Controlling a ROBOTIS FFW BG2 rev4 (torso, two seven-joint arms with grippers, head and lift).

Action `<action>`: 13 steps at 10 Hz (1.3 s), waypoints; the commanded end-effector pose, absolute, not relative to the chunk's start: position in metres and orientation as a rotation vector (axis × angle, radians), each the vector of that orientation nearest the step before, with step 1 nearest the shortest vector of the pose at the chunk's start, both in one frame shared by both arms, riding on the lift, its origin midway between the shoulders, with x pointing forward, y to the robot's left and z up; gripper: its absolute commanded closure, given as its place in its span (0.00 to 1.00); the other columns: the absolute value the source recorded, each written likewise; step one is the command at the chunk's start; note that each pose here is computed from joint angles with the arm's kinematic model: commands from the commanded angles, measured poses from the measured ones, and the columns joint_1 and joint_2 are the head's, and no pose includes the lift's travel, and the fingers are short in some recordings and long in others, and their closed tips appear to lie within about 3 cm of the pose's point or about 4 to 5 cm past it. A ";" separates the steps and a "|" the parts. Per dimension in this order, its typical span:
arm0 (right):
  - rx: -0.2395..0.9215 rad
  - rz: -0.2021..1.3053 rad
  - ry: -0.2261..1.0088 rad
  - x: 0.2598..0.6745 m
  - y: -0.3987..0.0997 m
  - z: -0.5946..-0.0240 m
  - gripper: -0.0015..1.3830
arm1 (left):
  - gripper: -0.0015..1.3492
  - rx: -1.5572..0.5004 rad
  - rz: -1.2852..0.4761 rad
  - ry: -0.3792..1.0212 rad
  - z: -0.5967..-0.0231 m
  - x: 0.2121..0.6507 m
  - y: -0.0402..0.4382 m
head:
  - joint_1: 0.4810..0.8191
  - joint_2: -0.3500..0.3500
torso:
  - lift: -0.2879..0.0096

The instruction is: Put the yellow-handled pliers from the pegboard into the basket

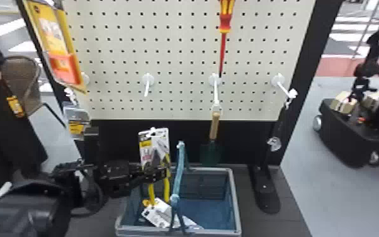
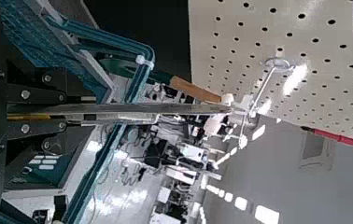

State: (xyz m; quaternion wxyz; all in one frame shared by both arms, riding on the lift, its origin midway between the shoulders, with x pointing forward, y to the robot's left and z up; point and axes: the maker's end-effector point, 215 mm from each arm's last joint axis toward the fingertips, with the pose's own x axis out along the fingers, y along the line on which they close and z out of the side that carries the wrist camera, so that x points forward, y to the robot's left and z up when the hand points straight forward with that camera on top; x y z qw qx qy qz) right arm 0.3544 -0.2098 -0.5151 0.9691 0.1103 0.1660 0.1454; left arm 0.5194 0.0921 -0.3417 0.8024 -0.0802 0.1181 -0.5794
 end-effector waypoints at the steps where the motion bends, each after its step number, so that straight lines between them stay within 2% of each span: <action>1: 0.227 0.293 0.337 0.354 -0.209 -0.516 0.38 | 0.90 -0.163 -1.267 0.267 -0.343 0.516 0.083 | 0.20 0.50 | 0.63; 4: 0.227 0.292 0.330 0.356 -0.209 -0.513 0.38 | 0.90 -0.080 -1.297 0.356 -0.364 0.508 0.081 | 0.20 0.50 | 0.63; 8: 0.228 0.292 0.334 0.354 -0.209 -0.515 0.38 | 0.90 -0.117 -1.285 0.461 -0.404 0.494 0.093 | 0.20 0.50 | 0.63; 11: 0.227 0.293 0.335 0.355 -0.209 -0.515 0.38 | 0.90 -0.127 -1.316 0.504 -0.416 0.484 0.085 | 0.20 0.50 | 0.63; 12: 0.227 0.292 0.335 0.355 -0.209 -0.515 0.38 | 0.82 -0.131 -1.316 0.501 -0.415 0.484 0.084 | 0.20 0.50 | 0.63; 13: 0.229 0.293 0.335 0.355 -0.209 -0.515 0.38 | 0.45 -0.135 -1.304 0.459 -0.405 0.492 0.083 | 0.20 0.50 | 0.63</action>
